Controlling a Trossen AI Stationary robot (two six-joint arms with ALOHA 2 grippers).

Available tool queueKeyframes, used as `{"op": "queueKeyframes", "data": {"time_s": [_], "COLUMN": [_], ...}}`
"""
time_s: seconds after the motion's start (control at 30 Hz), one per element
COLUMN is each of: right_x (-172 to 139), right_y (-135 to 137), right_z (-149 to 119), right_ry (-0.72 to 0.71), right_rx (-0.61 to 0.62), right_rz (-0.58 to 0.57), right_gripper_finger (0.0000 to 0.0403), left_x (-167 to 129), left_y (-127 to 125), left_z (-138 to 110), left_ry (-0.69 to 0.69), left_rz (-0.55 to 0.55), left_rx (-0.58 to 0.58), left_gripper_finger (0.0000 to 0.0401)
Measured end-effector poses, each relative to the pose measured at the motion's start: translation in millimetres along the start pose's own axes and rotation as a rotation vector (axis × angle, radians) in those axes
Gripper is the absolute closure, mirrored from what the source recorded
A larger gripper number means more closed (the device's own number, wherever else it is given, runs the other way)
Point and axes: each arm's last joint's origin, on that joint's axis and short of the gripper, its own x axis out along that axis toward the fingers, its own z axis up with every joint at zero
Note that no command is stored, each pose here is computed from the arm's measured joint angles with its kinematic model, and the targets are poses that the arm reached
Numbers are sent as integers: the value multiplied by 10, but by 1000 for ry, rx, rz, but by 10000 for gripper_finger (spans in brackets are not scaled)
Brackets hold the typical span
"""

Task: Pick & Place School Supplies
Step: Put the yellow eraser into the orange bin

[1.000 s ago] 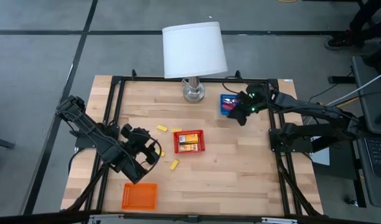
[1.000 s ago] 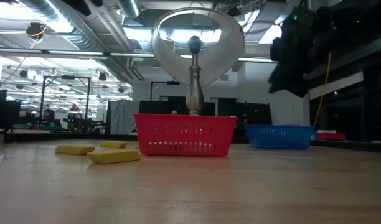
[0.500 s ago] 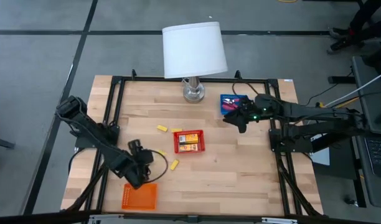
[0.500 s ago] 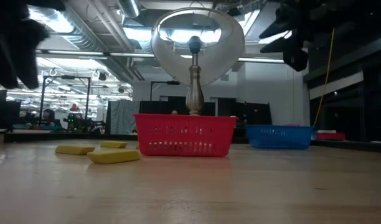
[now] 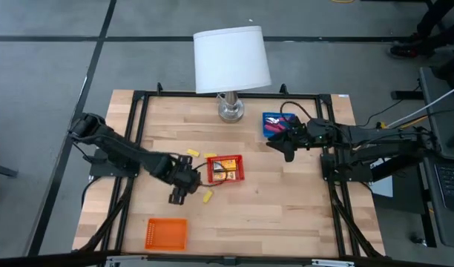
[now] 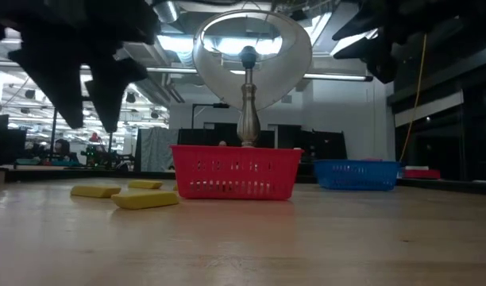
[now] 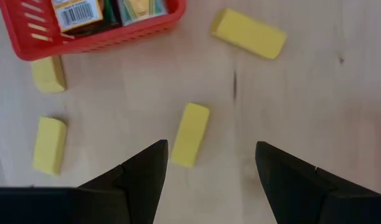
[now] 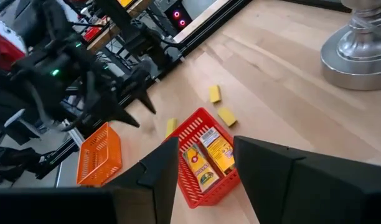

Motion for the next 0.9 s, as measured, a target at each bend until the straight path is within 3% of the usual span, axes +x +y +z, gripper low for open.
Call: {"op": "queueKeyframes", "data": {"time_s": [0.27,0.9], "right_x": [-42,-129], "right_y": [103,219], "right_z": [-69,-108], "right_ry": [-48,-132], "right_rx": [-18,31], "right_rz": [-34,-43], "right_gripper_finger": [247,247], "left_x": [156,716], "left_y": [195,179], "left_z": [-51,-51], "left_ry": [45,84], "left_rz": [-97,-37], "left_rx": [86,118], "left_gripper_finger": [162,163]}}
